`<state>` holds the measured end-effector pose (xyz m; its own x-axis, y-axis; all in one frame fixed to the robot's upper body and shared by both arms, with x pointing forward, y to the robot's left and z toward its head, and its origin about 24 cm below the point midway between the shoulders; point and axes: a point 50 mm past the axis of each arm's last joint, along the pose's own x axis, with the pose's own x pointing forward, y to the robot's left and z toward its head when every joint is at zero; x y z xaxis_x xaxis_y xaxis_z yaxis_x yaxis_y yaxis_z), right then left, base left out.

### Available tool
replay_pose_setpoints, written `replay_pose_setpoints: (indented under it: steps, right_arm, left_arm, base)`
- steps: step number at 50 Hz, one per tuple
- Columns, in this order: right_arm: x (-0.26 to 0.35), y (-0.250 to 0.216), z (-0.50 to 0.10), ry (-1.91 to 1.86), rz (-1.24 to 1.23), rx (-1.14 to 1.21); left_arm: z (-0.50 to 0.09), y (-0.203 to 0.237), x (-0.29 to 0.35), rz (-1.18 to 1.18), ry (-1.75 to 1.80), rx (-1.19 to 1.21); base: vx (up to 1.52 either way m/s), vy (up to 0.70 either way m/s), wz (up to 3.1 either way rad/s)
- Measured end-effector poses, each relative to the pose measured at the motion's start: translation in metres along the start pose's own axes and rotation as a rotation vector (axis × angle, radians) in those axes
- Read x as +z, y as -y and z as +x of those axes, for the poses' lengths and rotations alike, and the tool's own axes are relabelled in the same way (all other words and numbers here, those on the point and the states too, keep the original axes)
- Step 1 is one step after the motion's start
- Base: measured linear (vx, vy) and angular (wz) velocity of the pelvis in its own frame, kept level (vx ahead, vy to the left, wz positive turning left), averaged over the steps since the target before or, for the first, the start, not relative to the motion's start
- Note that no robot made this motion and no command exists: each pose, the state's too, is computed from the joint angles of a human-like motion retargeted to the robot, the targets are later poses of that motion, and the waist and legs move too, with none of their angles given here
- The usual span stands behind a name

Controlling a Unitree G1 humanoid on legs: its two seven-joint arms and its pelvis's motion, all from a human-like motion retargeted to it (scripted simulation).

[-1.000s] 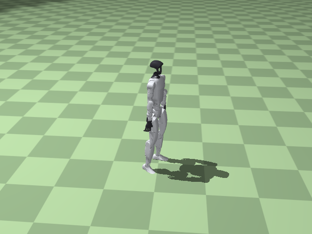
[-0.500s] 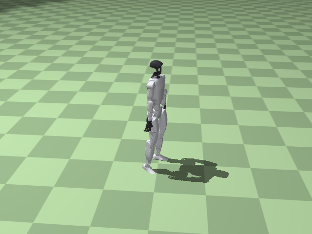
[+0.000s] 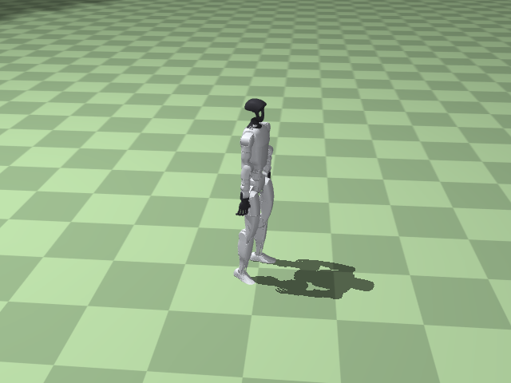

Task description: Upper body actions

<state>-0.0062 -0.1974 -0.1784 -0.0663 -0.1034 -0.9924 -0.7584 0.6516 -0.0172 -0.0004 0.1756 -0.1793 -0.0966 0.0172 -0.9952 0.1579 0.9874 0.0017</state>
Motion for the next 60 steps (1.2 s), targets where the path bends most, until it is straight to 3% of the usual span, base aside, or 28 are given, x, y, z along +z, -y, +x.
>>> replay_pose_setpoints:
  steps: [60]
  right_arm:
    - [-0.0002, 0.0005, 0.0, -0.001, -0.009, -0.002]
  left_arm:
    - [-0.0002, -0.0002, -0.0016, -0.044, -0.005, -0.012]
  base:
    - [0.0, 0.0, 0.0]
